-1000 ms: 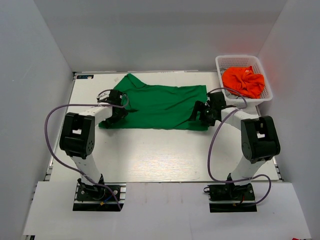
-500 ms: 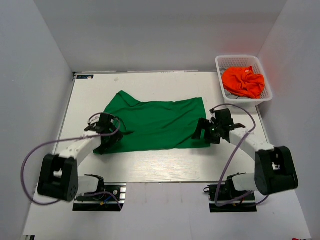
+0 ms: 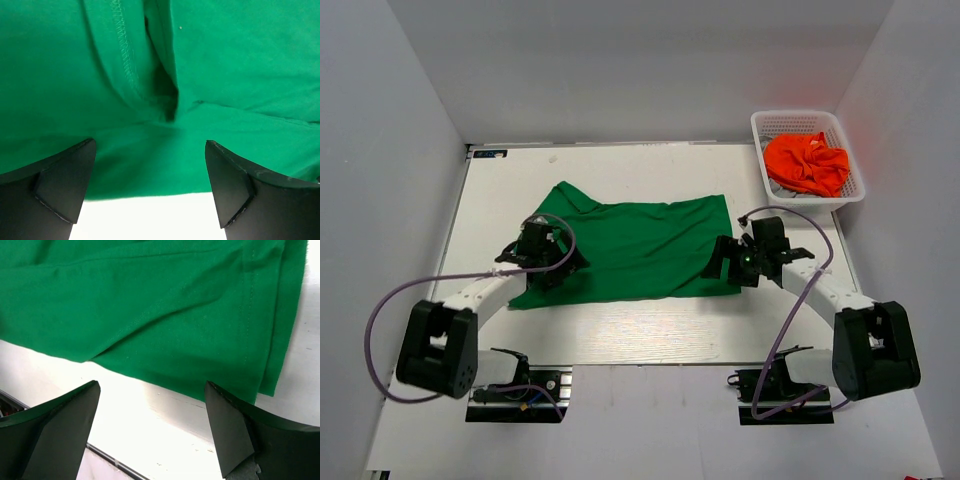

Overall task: Fold and stack the t-shirts
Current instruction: Fold the flattened tshirt in 1/3 of the way, then grap the side of the flattened tshirt furthest away from the robot with both arms

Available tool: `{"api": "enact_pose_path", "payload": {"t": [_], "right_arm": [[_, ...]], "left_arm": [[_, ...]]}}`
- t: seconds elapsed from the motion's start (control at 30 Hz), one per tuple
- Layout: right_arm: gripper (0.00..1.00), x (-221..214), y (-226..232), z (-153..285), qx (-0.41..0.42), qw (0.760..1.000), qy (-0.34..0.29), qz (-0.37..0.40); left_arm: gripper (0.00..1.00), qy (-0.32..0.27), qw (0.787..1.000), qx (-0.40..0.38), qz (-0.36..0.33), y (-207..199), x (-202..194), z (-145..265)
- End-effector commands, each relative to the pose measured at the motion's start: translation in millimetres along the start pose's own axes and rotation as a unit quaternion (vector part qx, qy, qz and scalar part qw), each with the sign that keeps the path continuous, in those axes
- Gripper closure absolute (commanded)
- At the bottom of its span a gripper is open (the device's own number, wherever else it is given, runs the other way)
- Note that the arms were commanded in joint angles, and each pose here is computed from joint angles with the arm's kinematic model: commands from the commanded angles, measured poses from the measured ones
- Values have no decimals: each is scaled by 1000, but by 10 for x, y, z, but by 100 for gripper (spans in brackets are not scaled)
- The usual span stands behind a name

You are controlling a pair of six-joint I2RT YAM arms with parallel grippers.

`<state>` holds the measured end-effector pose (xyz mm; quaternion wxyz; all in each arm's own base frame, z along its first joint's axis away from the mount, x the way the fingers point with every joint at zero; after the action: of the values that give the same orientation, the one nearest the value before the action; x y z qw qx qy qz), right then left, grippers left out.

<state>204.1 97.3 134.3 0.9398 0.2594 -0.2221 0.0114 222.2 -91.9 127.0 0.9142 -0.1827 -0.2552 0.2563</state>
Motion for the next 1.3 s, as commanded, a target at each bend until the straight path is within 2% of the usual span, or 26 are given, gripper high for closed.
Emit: {"api": "enact_pose_path", "payload": {"t": [0.0, 0.2, 0.3, 0.5, 0.7, 0.77, 0.9, 0.93, 0.97, 1.03, 1.1, 1.23, 1.27], "right_arm": [[10, 91, 64, 3, 27, 999, -13, 19], [10, 171, 92, 7, 27, 999, -17, 27], [10, 186, 74, -9, 23, 999, -18, 25], [10, 240, 51, -29, 1, 1000, -16, 21], [10, 377, 78, -17, -15, 999, -33, 31], [10, 469, 101, -10, -20, 999, -40, 31], [10, 716, 147, 21, -46, 995, -81, 40], [10, 765, 136, -24, -52, 994, -84, 40], [10, 935, 178, 15, -66, 991, -112, 45], [10, 1051, 168, -68, -79, 989, -115, 40], [10, 1281, 233, -46, -82, 985, -147, 47], [10, 1647, 257, -165, -96, 980, -163, 59], [10, 1670, 230, -237, -106, 981, -150, 58]], "left_arm": [[0, -13, 999, -38, -15, -181, 131, -99], [0, -47, 997, -61, -25, -419, 351, -230], [0, -65, 996, -45, -34, -495, 483, -327], [0, -53, 997, -5, -57, -617, 672, -646], [0, -65, 989, -66, -116, -898, 860, -734], [0, -90, 985, -70, -129, -981, 969, -699], [0, -151, 978, -8, -141, -1058, 1229, -582], [0, -163, 977, 28, -135, -1008, 1298, -545], [0, -169, 976, 46, -129, -977, 1367, -543], [0, -192, 971, 96, -102, -976, 1549, -518], [0, -190, 970, 119, -93, -1021, 1719, -651], [0, -170, 973, 140, -73, -928, 2036, -986], [0, -177, 972, 135, -72, -1019, 2136, -986]]}}
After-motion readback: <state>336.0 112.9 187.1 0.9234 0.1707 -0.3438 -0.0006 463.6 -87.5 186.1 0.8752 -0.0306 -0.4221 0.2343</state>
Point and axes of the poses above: each gripper's point midway between its finger pads, its own z axis back along the fingers, its own y axis along the line the jaws close on, x = y × z, the point moved 10 cm from there along z, back along the fingers, and after that the axes turned 3 degrees about z, right-handed, at the moved point
